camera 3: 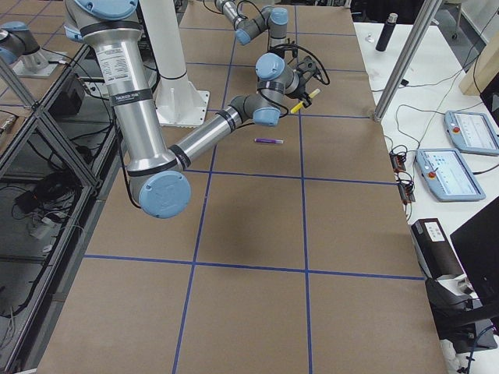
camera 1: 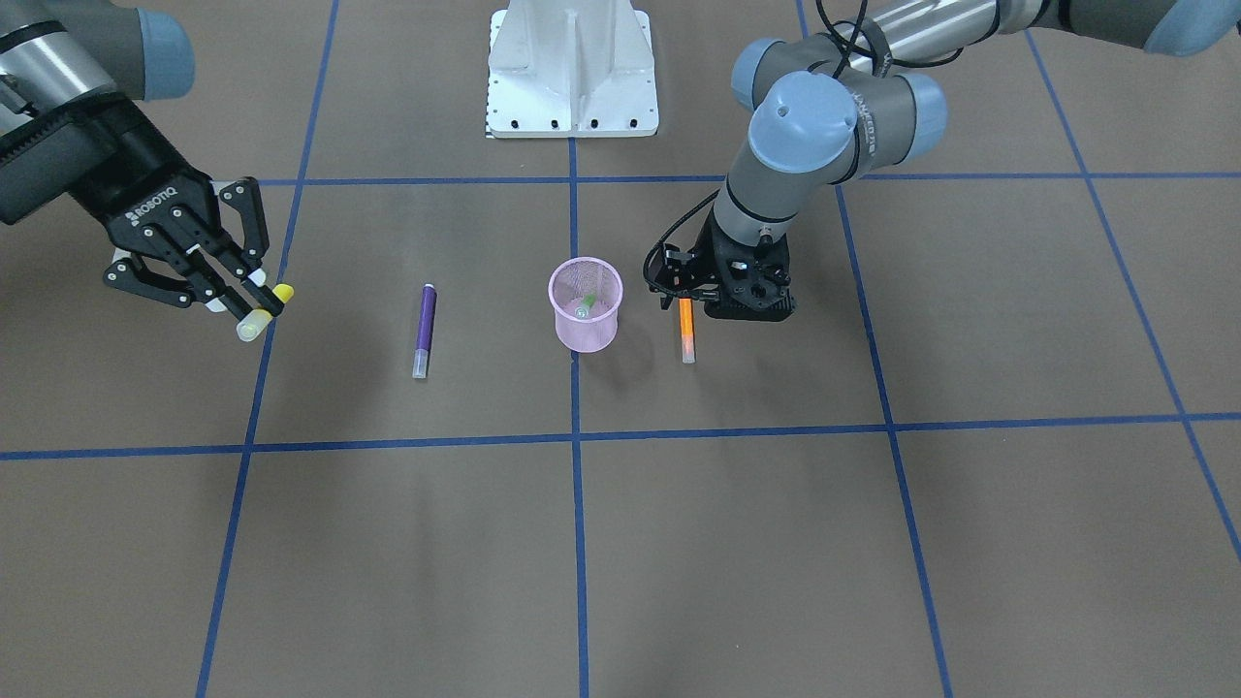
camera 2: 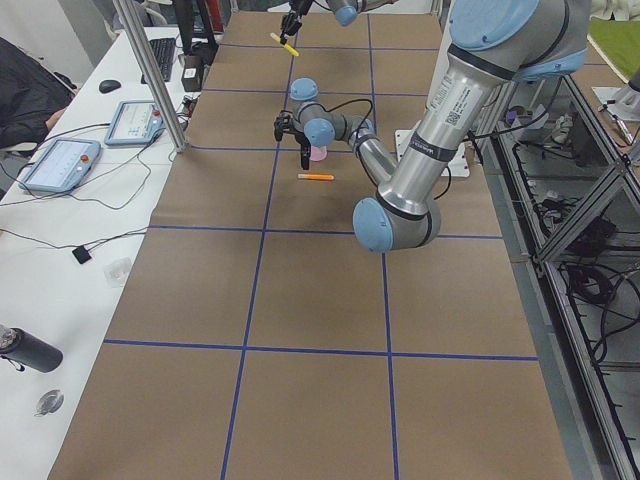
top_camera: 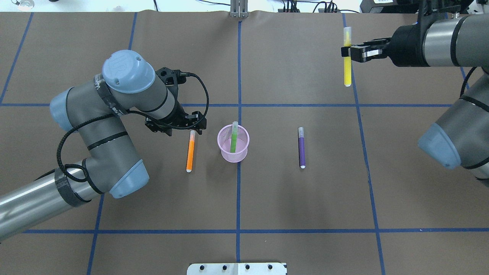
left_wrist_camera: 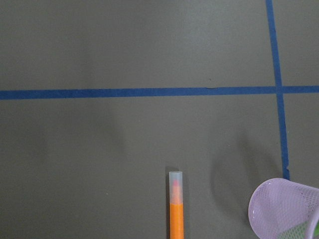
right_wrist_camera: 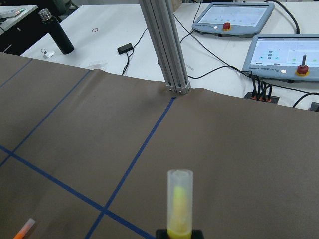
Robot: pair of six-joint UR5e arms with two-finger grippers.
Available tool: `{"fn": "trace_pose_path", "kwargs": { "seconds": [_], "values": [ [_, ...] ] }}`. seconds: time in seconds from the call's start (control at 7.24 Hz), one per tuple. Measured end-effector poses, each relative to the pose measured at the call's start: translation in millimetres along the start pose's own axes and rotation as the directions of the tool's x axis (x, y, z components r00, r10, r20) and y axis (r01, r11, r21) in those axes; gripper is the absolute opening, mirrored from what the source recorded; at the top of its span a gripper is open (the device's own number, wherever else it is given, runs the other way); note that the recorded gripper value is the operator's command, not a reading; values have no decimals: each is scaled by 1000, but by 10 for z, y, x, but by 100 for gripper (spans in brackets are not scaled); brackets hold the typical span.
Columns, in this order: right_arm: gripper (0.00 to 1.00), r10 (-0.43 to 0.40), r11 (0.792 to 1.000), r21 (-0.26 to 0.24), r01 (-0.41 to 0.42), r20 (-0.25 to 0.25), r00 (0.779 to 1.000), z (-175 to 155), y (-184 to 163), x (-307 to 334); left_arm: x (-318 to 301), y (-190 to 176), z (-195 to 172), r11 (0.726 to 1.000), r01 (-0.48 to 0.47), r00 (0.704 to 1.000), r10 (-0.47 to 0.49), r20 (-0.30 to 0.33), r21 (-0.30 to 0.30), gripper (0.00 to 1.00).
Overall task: Collect pens into pen holder
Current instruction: 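Move left gripper to orange marker while right gripper carries yellow marker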
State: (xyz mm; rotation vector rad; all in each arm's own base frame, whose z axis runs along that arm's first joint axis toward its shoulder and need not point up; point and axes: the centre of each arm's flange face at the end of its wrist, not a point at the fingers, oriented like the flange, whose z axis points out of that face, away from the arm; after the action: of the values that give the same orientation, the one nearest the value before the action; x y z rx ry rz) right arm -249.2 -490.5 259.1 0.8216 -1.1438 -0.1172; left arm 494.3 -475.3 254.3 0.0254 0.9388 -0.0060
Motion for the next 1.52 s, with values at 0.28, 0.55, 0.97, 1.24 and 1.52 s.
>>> {"fn": "trace_pose_path", "kwargs": {
  "seconds": [0.28,0.55,0.97,1.24,1.52],
  "values": [
    [0,-22,998,57,22,1,1000,276,179,-489,1,20,247,1000,5,1000,-5,30,-26,89],
    [0,-23,995,102,23,-1,1000,459,360,-874,-3,1,450,999,4,999,-3,37,-37,81],
    [0,-25,993,113,23,13,1000,524,408,-1053,-21,1,592,999,1,999,1,39,-44,53],
    [0,-25,993,113,23,13,1000,531,410,-1061,-24,1,604,999,1,999,1,40,-45,53],
    [0,-25,993,112,23,16,1000,531,410,-1068,-31,-2,616,999,3,999,-1,43,-47,52]
  ]
}}
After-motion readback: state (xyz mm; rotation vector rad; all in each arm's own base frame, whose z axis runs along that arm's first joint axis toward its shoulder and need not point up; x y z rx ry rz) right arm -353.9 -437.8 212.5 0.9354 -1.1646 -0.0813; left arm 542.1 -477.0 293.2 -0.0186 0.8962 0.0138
